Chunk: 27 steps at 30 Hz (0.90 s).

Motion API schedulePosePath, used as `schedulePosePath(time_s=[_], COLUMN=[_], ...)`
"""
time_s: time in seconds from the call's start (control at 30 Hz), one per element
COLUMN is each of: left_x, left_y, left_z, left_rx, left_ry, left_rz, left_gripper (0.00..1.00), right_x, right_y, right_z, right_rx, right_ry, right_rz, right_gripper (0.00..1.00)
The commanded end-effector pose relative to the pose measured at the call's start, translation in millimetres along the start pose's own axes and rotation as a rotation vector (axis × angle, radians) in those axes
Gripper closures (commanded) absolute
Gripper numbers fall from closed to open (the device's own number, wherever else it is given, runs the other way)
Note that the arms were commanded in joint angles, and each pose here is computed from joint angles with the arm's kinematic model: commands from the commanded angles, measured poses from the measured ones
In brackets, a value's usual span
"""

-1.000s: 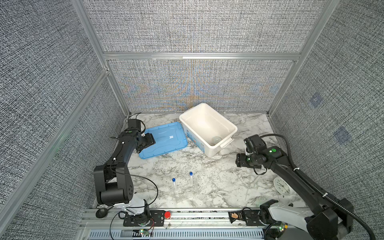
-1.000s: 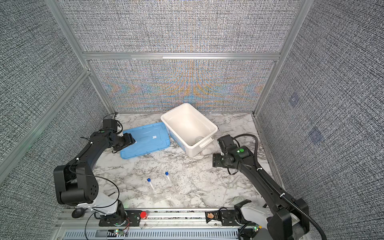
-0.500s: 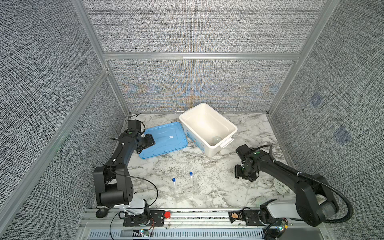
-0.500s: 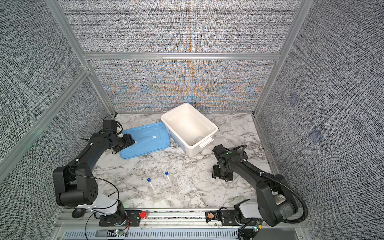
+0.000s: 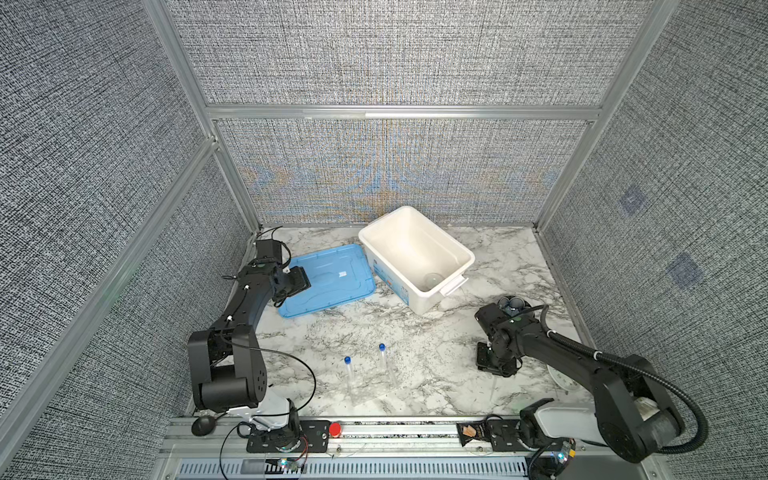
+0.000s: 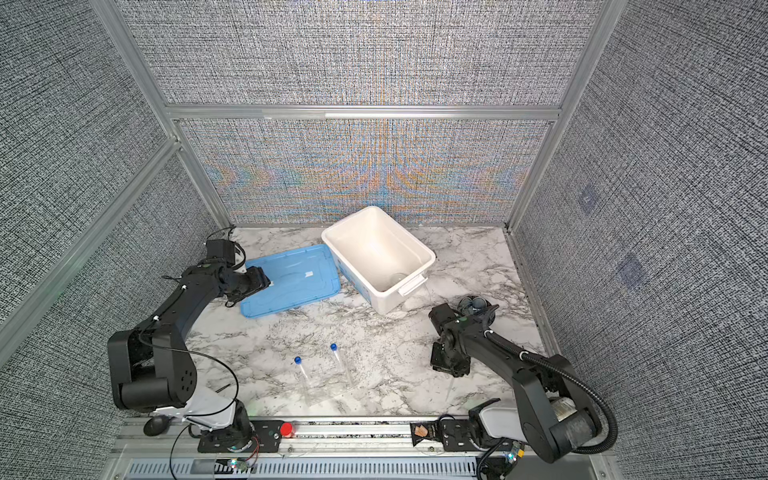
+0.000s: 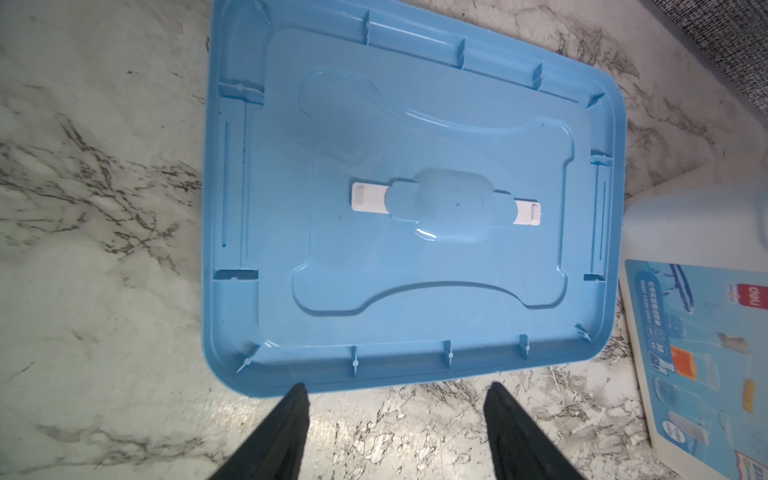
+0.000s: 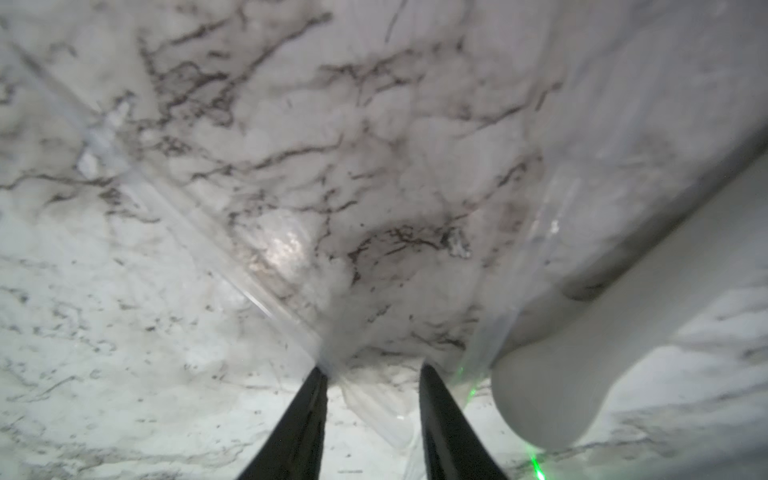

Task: Organize the chemistry lab equipment
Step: 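Close the right gripper on the clear glass rod and lift it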

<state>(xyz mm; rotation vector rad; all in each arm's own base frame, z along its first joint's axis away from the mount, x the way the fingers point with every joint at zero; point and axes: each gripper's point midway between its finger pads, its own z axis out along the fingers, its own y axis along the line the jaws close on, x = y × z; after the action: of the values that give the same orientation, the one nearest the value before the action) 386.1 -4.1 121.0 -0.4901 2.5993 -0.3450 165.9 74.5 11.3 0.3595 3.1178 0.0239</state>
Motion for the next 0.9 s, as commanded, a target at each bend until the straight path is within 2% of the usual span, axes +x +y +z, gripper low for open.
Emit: schedulePosePath(time_s=[0.0, 0.1, 0.17, 0.27, 0.47, 0.6, 0.7, 0.87], left_x=[-2, -1, 0, 1, -6, -10, -15, -20], left_y=[-3, -3, -4, -4, -12, -21, -28, -36], left_z=[0, 0, 0, 1, -5, -7, -10, -17], left_rx=[0.014, 0.016, 0.024, 0.023, 0.054, 0.099, 0.135, 0.170], left_ry=[-0.008, -0.005, -0.002, 0.005, -0.004, -0.010, -0.022, -0.040], left_rz=[0.000, -0.009, -0.016, -0.021, -0.026, -0.026, -0.019, -0.029], left_gripper=[0.32, 0.32, 0.32, 0.32, 0.31, 0.31, 0.31, 0.31], right_x=[7, 8, 7, 4, 9, 7, -4, -31], right_y=[10, 9, 14, 20, 22, 18, 29, 36], right_z=[3, 0, -1, -4, -1, -6, -17, -49], right_rx=[-0.049, -0.037, -0.078, -0.125, -0.183, -0.176, -0.233, -0.214], right_ry=[0.031, 0.031, 0.014, -0.025, -0.053, -0.080, -0.138, -0.228], right_rz=[-0.010, -0.017, -0.017, -0.022, -0.011, 0.015, 0.017, -0.034], right_gripper=[0.69, 0.73, 0.80, 0.84, 0.89, 0.89, 0.89, 0.89])
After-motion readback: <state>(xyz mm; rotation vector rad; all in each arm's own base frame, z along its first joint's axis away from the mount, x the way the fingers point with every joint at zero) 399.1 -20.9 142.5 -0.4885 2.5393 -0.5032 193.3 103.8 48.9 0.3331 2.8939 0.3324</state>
